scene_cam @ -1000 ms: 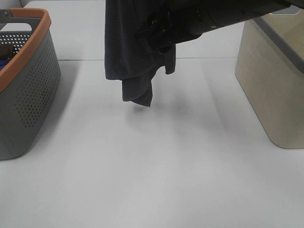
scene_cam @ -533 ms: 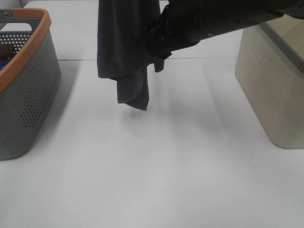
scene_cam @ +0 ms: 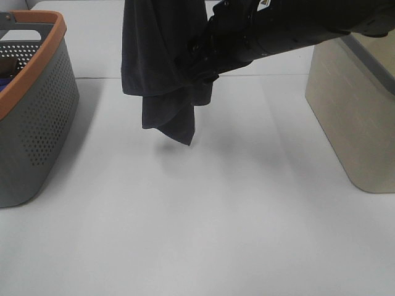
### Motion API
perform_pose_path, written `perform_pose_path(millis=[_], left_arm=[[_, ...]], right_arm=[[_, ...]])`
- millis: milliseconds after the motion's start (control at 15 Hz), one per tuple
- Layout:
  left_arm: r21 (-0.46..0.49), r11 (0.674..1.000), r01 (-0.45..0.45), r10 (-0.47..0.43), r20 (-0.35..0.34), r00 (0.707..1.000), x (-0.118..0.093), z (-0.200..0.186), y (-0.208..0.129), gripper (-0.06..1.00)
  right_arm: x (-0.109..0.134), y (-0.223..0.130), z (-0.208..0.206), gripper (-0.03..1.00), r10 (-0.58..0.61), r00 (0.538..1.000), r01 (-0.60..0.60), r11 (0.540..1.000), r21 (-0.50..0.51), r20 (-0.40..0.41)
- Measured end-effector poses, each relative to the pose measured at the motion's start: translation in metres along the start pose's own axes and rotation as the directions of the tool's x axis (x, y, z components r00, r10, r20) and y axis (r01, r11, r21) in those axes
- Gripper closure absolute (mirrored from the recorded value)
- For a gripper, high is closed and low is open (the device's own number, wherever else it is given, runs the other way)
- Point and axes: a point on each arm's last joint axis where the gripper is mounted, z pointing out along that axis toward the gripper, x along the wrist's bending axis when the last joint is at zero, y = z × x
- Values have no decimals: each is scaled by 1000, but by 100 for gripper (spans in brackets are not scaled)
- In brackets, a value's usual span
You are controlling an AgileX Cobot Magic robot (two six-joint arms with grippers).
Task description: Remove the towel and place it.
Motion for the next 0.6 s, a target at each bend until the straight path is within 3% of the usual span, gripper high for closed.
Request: perform_pose_path(millis=[333,600], left_arm=[[0,1000,-5,5,-4,1000,0,0,0,94],[0,1000,-13,13,-14,1000,1,0,0,94]], right_arm=[[1,-4,6,50,0,1000,0,1000,7,2],[2,-7,6,55,18,1000,-17,999,33,-14]])
